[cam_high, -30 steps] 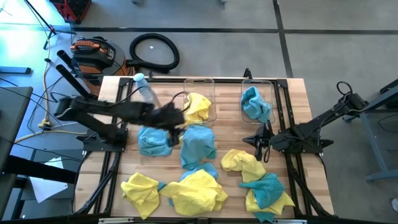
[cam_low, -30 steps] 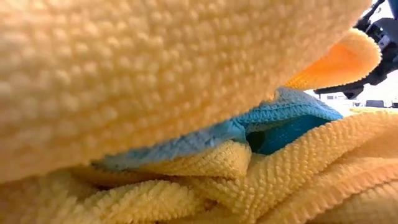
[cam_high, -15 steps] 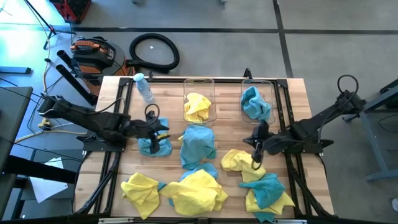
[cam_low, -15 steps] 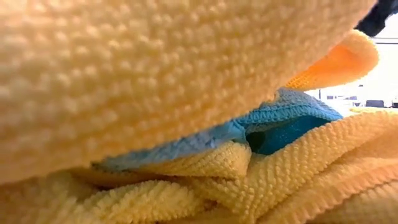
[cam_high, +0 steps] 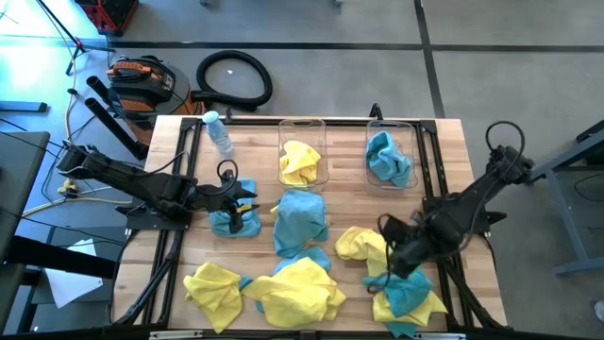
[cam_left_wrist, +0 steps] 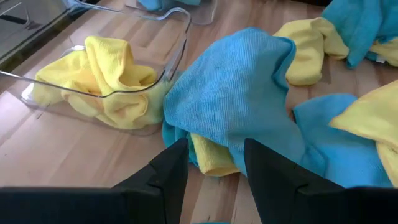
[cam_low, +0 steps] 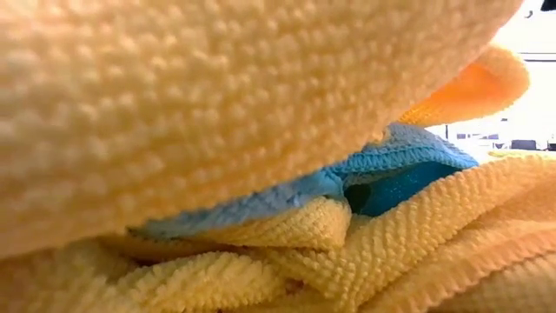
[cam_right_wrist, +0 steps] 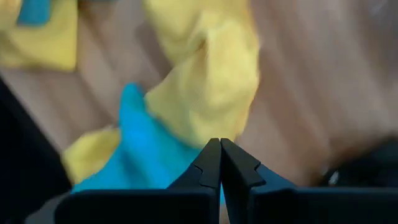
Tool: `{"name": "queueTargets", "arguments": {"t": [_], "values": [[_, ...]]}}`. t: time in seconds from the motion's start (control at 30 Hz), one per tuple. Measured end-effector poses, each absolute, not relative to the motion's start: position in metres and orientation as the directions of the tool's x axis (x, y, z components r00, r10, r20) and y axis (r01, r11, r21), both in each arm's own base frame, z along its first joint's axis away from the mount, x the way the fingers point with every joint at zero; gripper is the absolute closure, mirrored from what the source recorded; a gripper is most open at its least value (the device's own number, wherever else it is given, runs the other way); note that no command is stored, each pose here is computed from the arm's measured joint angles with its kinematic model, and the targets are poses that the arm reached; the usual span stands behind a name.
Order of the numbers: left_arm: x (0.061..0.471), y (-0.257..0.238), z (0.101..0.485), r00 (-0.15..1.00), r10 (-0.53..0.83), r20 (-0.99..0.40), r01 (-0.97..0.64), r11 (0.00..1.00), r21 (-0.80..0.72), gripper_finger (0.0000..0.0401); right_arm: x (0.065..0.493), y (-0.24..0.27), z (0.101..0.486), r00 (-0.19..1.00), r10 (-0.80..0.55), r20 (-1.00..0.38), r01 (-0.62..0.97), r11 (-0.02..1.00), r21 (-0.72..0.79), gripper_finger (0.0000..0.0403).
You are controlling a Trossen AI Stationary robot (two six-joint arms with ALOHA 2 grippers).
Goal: Sort microfiber towel by color & place in baskets
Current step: Put the blue towel into the right transparent bin
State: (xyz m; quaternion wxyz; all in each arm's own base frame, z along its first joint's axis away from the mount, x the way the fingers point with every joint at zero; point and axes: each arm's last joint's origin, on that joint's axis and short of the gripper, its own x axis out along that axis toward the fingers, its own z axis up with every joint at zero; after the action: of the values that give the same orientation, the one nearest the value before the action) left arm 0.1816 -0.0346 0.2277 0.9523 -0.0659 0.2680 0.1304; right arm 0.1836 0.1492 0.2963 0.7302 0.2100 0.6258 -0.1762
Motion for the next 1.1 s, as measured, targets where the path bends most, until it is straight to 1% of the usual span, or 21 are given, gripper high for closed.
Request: {"name": "queueTargets", "arguments": {"t": [0.1,0.2,0.37,0.47,0.6,0.7,0.8,0.97,1.03,1.1], "values": [[0.182,-0.035,0.228,0.822,0.213,-0.528,-0.274,0.961,-0.039,0.0259,0.18,0.164,0.299,0.114,0.074,-0.991,0.617,0.776,0.129,0.0397],[0.182,-0.035,0.228,0.822,0.213,-0.528,-0.269,0.963,-0.03,0.0259,0.174,0.176,0.3,0.056,0.149,-0.987,0.695,0.704,0.146,0.0377],[0.182,-0.035,0.227,0.824,0.185,-0.536,-0.242,0.97,-0.038,0.0259,0.161,0.187,0.3,0.042,0.155,-0.987,0.792,0.597,0.127,0.0313],[0.182,-0.036,0.227,0.824,0.157,-0.544,-0.219,0.974,-0.051,0.0259,0.155,0.194,0.298,0.065,0.158,-0.985,0.823,0.55,0.142,0.0272],[0.182,-0.036,0.227,0.825,0.147,-0.546,-0.211,0.976,-0.057,0.0259,0.147,0.202,0.282,0.066,0.137,-0.988,0.846,0.517,0.129,0.0225],[0.182,-0.036,0.227,0.825,0.147,-0.546,-0.211,0.976,-0.057,0.0259,0.143,0.208,0.264,0.024,0.14,-0.99,0.853,0.513,0.094,0.0202],[0.182,-0.036,0.227,0.825,0.146,-0.546,-0.211,0.976,-0.058,0.0259,0.142,0.212,0.248,0.0,0.141,-0.99,0.85,0.522,0.074,0.0191],[0.182,-0.036,0.227,0.825,0.146,-0.546,-0.214,0.975,-0.063,0.0259,0.146,0.217,0.23,-0.015,0.115,-0.993,0.836,0.546,0.051,0.0192],[0.182,-0.036,0.227,0.825,0.146,-0.546,-0.219,0.973,-0.072,0.0259,0.148,0.22,0.225,-0.025,0.101,-0.995,0.829,0.558,0.036,0.0199],[0.182,-0.036,0.227,0.825,0.145,-0.546,-0.222,0.972,-0.076,0.0259,0.15,0.224,0.221,-0.031,0.117,-0.993,0.812,0.583,0.043,0.0218]]}}
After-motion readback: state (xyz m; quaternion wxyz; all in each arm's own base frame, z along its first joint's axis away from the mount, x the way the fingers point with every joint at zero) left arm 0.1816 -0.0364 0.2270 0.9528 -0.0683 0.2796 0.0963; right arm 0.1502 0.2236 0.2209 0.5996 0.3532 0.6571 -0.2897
